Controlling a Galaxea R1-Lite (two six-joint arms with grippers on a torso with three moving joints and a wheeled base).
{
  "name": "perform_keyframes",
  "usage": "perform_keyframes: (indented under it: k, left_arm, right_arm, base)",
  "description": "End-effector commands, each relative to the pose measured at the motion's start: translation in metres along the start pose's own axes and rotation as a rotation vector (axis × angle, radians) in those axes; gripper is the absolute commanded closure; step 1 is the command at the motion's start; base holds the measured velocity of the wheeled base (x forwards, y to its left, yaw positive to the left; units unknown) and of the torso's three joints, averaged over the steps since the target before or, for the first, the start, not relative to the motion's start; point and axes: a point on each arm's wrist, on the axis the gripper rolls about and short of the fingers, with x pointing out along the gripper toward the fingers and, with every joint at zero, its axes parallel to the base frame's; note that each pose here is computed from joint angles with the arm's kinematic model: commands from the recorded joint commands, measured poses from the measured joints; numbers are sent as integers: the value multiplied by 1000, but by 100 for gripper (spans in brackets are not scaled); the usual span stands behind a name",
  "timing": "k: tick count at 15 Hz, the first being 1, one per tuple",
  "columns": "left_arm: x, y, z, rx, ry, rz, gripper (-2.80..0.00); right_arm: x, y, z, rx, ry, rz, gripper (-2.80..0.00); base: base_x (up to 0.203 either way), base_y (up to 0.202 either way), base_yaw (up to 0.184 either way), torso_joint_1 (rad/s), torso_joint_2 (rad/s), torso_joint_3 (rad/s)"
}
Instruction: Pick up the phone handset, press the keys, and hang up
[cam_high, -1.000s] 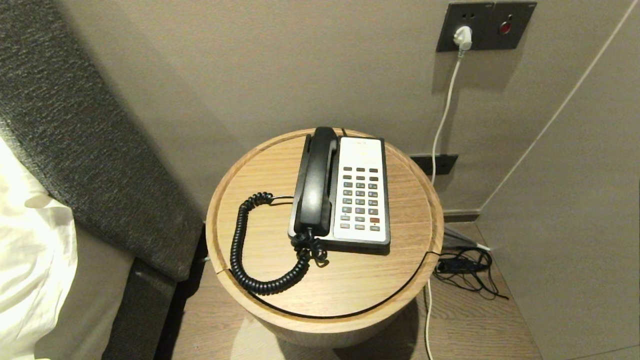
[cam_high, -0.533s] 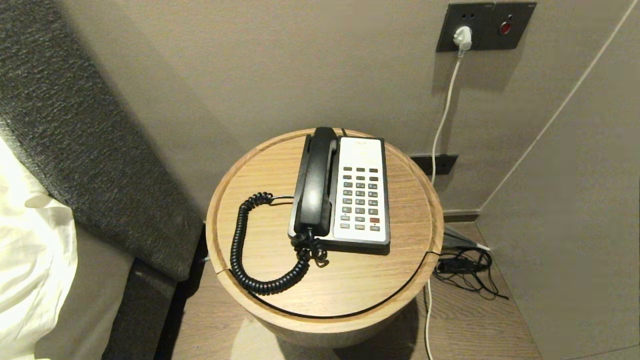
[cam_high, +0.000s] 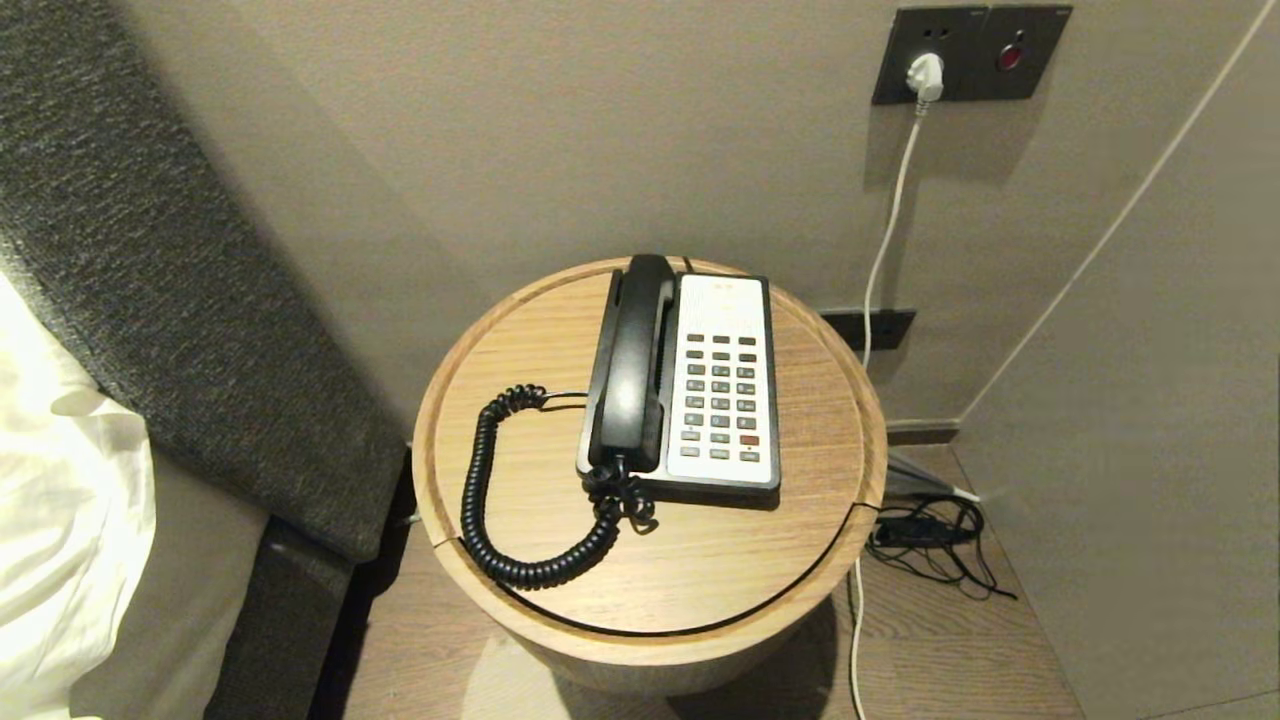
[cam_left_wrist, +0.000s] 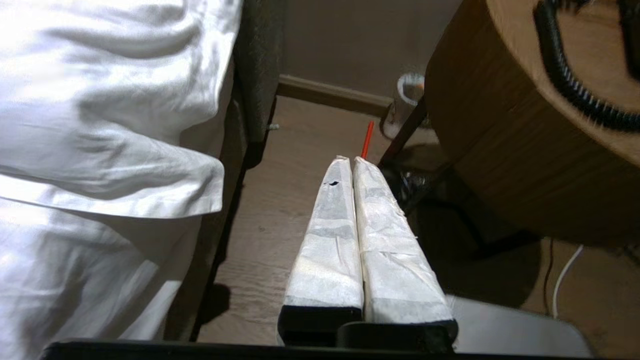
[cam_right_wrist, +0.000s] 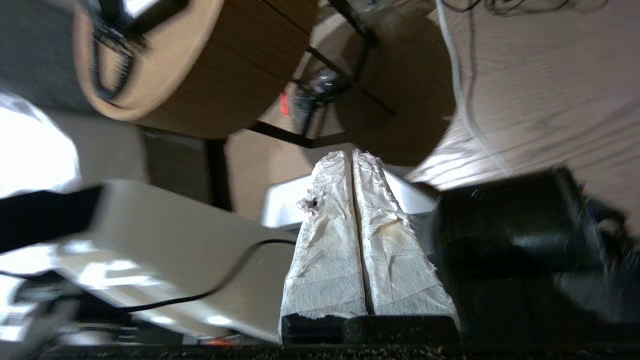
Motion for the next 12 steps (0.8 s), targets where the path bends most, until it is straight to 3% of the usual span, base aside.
perform_keyframes:
  k: [1,4,6,8,12]
  left_arm:
    - [8,2,-13,25,54,-2,0]
    - [20,3,-29,44,102,-3,0]
    - [33,4,-36,73,56,-5,0]
    - [44,4,-41,124,-34,-13,0]
    - [47,4,-43,136,-53,-19,0]
  right_arm:
    - [24,-8,-2,-45,-16,8,0]
    - [74,-24,-2,-212,-146,5,0]
    - [92,-33,-3,-339,-256,-67,0]
    - [104,-43,-13,-401,-228,-134,0]
    - [118,-52,-17,-505,-313,-207,0]
  base:
    - [0,0,0,0,0,0]
    - [0,0,0,0,0,0]
    - [0,0,0,0,0,0]
    - [0,0,0,0,0,0]
    - [0,0,0,0,0,0]
